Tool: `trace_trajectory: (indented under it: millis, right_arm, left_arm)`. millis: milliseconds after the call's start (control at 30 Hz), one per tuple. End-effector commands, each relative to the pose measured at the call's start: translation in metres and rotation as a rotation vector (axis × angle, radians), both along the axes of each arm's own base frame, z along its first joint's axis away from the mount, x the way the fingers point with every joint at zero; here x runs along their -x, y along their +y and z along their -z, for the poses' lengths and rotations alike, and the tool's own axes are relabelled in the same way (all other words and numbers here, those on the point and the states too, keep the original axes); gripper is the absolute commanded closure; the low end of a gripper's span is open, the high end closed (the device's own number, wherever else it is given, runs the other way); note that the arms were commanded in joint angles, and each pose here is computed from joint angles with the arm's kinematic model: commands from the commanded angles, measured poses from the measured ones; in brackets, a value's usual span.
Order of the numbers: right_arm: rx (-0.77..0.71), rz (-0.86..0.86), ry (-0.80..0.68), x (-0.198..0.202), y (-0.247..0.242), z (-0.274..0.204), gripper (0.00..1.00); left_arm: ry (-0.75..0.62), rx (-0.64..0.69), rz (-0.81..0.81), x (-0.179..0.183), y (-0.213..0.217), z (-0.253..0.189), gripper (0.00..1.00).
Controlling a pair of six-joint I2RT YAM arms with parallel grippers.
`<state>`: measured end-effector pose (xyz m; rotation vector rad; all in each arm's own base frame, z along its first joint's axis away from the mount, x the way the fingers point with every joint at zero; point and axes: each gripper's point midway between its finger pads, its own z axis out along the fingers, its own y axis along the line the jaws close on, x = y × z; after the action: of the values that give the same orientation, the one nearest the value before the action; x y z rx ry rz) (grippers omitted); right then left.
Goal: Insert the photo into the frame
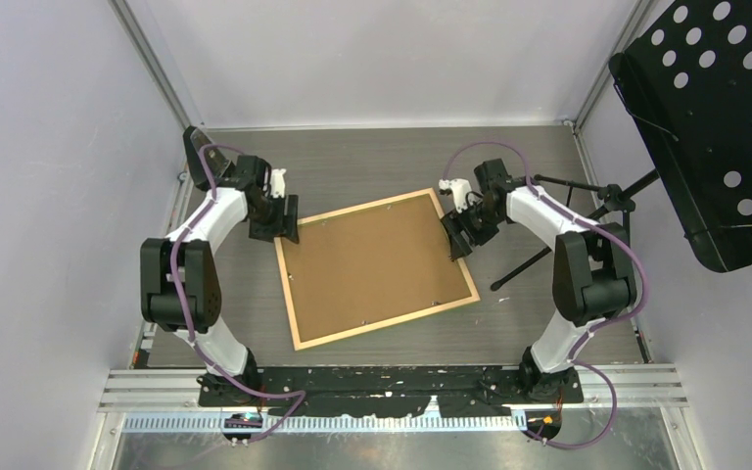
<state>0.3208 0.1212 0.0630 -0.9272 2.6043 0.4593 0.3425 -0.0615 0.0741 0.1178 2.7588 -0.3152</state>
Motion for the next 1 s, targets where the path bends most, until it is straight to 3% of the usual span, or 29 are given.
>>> trace_trajectory:
  millis: [0,967]
  right_arm:
    - [-0.037,-0.019,-0.036,-0.003,0.007,0.002,0.29]
    - [0.003,-0.026,0.003,-0.005,0.015,0.032,0.45]
  left_arm:
    - [-0.014,0.009,0.013,-0.007,0.0,-0.006,0.34]
    - [-0.018,0.034,0.014,-0.007,-0.002,-0.01,0.35]
